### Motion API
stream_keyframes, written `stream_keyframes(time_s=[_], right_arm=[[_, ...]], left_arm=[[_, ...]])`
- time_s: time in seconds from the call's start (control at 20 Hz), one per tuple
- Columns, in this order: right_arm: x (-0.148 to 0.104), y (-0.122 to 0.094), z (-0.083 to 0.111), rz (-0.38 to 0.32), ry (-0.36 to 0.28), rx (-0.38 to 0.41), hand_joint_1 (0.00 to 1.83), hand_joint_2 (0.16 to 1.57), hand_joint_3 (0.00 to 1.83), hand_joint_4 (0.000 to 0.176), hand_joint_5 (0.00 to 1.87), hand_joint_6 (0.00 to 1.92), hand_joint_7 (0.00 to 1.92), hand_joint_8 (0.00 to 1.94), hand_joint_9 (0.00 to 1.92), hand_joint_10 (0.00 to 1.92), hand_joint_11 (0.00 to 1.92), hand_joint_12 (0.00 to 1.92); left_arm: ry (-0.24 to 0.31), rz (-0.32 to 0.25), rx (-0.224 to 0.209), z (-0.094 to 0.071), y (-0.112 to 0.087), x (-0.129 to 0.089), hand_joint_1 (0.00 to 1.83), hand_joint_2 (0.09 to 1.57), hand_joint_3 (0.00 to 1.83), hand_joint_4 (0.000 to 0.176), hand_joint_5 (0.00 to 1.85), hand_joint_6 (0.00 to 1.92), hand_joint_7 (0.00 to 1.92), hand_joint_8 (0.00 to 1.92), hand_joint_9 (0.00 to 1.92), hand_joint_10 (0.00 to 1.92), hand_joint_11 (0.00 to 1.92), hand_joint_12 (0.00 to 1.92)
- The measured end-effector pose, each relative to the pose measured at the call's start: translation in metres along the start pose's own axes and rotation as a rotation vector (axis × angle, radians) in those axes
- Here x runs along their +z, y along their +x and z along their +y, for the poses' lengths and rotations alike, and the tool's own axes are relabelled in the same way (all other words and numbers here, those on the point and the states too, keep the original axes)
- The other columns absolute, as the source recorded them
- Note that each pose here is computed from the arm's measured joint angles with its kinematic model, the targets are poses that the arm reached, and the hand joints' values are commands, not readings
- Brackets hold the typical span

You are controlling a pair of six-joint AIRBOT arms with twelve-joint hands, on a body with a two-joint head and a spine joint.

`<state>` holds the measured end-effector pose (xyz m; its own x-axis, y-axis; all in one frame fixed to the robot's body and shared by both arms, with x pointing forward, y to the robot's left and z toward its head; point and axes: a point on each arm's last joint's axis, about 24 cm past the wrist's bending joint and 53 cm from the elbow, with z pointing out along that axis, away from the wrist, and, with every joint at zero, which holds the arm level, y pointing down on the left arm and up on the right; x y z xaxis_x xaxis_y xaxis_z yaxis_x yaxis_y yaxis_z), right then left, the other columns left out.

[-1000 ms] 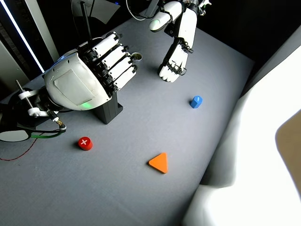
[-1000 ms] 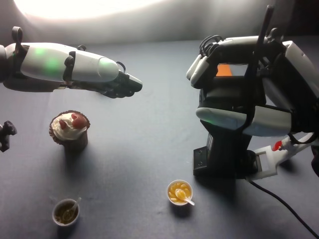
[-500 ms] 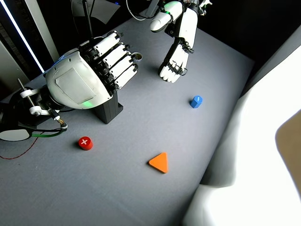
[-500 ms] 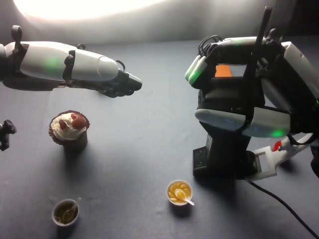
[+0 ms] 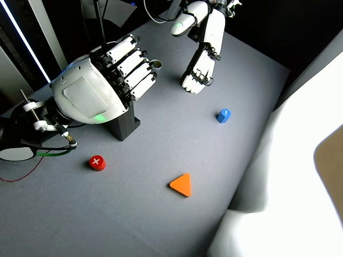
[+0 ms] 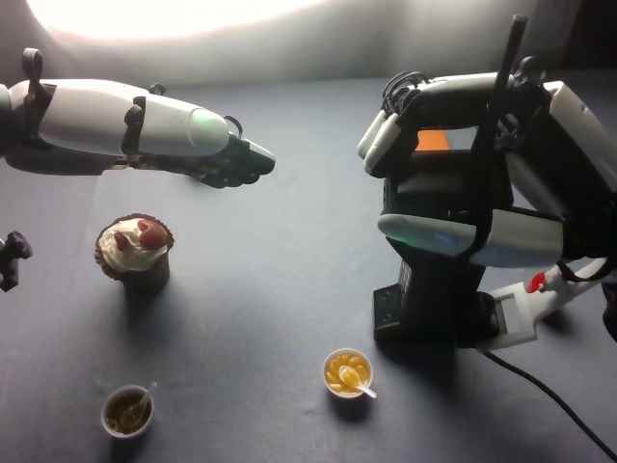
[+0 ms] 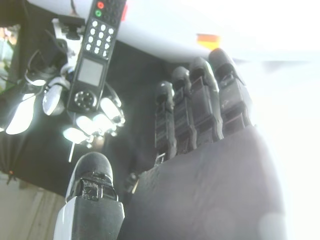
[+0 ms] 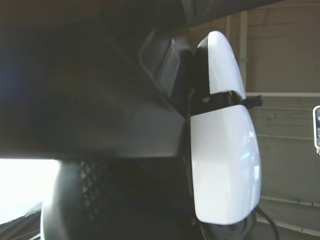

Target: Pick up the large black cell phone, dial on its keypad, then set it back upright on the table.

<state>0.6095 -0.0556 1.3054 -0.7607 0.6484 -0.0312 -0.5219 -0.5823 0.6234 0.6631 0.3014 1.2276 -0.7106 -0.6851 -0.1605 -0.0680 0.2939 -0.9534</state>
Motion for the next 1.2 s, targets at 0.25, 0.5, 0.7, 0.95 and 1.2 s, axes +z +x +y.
stream_keyframes(time_s=[0.25, 0.5, 0.7, 0.95, 1.2], right_arm=[[0.000, 0.001, 0.001, 0.010, 0.001, -0.004, 1.36, 1.18, 0.00, 0.000, 0.76, 1.20, 0.86, 1.08, 0.84, 1.40, 0.74, 1.37], [0.000, 0.001, -0.001, 0.015, 0.013, -0.010, 0.98, 1.14, 0.00, 0.000, 0.46, 0.02, 0.52, 0.00, 0.52, 0.13, 0.09, 1.27], [-0.001, 0.004, -0.015, 0.034, 0.073, -0.012, 0.89, 1.07, 0.00, 0.000, 0.35, 0.00, 0.35, 0.00, 0.36, 0.01, 0.00, 1.13], [-0.004, 0.016, -0.037, 0.083, 0.160, -0.030, 0.67, 0.98, 0.00, 0.003, 0.09, 0.00, 0.11, 0.00, 0.10, 0.00, 0.00, 0.53], [-0.004, 0.008, -0.034, 0.063, 0.160, -0.038, 0.61, 0.93, 0.00, 0.015, 0.05, 0.01, 0.01, 0.00, 0.00, 0.00, 0.00, 0.22]], left_arm=[[0.000, 0.000, 0.002, 0.000, 0.000, 0.000, 0.00, 1.14, 0.00, 0.029, 0.31, 0.00, 0.29, 0.00, 0.23, 0.00, 0.00, 0.46], [-0.016, 0.005, 0.016, 0.003, 0.001, 0.000, 0.00, 1.14, 0.00, 0.028, 0.30, 0.00, 0.30, 0.00, 0.23, 0.00, 0.00, 0.45], [-0.016, 0.005, 0.016, 0.003, 0.001, 0.000, 0.00, 1.14, 0.00, 0.027, 0.29, 0.00, 0.30, 0.00, 0.24, 0.00, 0.00, 0.44], [-0.032, 0.010, 0.025, 0.007, 0.002, 0.000, 0.00, 1.14, 0.00, 0.029, 0.29, 0.00, 0.29, 0.00, 0.22, 0.00, 0.00, 0.40], [-0.036, 0.013, 0.026, 0.008, 0.003, 0.000, 0.00, 1.14, 0.00, 0.030, 0.28, 0.00, 0.29, 0.00, 0.23, 0.00, 0.00, 0.44]])
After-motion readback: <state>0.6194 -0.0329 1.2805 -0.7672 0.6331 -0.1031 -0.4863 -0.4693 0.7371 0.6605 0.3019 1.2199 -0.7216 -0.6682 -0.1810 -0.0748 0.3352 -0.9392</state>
